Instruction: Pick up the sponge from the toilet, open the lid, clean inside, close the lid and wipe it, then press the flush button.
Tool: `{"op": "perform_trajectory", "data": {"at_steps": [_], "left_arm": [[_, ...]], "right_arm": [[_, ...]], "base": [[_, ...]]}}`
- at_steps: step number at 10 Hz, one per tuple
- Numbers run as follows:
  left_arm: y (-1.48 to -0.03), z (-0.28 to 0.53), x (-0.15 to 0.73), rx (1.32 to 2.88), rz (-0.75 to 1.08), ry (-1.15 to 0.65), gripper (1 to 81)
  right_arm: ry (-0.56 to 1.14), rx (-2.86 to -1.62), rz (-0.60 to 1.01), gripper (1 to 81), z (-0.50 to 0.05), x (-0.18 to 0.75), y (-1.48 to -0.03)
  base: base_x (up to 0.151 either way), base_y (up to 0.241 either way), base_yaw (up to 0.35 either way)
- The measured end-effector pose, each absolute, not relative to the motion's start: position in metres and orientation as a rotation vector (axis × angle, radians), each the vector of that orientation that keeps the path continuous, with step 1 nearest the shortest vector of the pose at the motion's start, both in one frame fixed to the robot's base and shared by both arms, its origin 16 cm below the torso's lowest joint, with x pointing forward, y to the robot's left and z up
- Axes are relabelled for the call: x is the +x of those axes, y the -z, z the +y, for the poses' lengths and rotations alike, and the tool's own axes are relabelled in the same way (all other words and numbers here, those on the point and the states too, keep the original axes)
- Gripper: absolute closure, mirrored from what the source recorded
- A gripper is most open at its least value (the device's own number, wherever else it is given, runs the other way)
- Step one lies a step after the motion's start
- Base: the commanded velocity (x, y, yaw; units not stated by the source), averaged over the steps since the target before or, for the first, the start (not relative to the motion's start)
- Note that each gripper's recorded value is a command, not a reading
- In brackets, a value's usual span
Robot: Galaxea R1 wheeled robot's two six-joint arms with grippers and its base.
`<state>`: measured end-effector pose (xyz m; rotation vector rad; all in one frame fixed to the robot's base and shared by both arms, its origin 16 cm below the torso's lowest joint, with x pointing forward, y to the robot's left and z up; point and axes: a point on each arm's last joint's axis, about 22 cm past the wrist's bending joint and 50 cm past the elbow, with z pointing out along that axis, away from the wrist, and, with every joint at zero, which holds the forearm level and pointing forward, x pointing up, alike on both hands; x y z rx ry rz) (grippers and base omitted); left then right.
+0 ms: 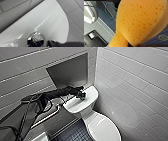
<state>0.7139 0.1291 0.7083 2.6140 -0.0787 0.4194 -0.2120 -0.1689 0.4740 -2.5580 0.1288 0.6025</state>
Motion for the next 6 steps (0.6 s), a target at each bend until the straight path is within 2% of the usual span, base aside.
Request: {"op": "perform_trajectory", "data": {"at_steps": [6], "left_arm": [[-0.7047, 0.1411, 0.7182, 2.650, -0.079, -0.426, 81.1]], "right_arm": [[-0.603, -2.558, 0.128, 81.1, -0.1690, -0.2122, -0.4739]], "base": [[0.000, 0.000, 0.000]]}}
